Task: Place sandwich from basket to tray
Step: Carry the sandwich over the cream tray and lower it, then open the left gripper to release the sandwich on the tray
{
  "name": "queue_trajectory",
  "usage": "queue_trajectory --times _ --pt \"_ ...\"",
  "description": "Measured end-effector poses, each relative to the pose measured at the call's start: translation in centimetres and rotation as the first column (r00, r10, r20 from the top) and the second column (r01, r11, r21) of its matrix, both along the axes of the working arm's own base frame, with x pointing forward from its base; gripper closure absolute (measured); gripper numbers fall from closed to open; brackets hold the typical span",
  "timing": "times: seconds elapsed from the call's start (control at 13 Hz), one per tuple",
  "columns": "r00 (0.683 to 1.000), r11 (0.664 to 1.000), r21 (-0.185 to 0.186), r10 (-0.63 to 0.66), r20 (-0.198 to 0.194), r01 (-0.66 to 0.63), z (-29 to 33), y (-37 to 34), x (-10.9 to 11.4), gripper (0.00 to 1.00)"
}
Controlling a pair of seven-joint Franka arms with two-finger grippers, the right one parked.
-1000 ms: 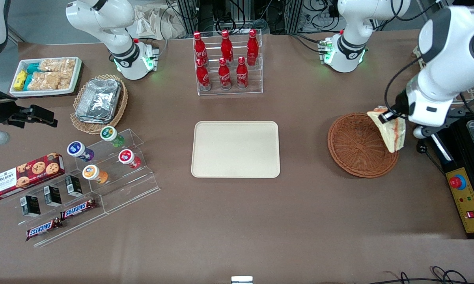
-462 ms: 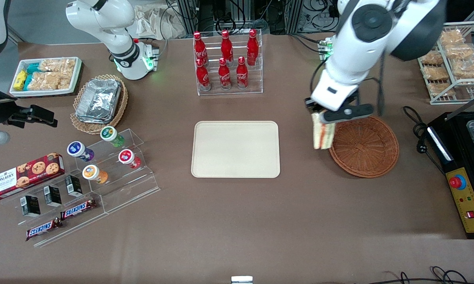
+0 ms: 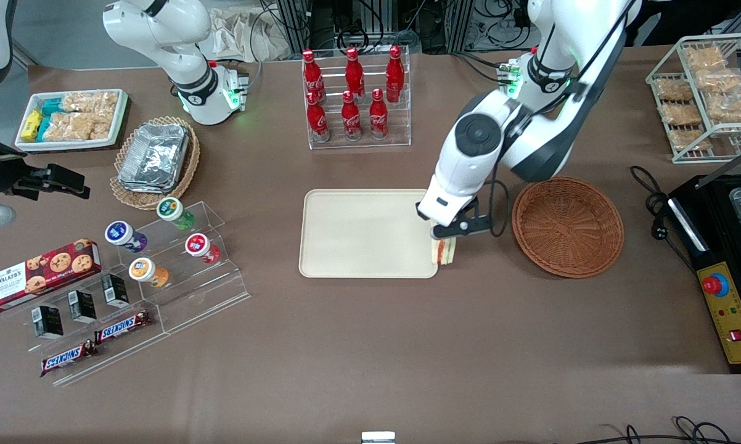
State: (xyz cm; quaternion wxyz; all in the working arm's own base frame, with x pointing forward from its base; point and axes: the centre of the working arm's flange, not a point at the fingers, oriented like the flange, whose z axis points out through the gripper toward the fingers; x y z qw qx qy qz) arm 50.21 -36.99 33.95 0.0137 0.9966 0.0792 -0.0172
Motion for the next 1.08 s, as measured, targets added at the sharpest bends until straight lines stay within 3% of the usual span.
queue_trajectory --times 0.31,0.62,1.0,1.08 --pt "0.998 0.996 0.069 -0.062 0.011 0.062 -9.0 -4.0 -2.8 0.75" --pt "0.996 0.993 0.078 -0.091 0.017 0.089 -11.9 -4.9 -3.5 0.77" --pt "0.996 0.994 0.074 -0.082 0.037 0.079 -10.7 -5.1 -2.6 0.28" --pt "0.996 0.993 0.092 -0.074 0.041 0.070 -9.6 -5.0 -2.0 0.17"
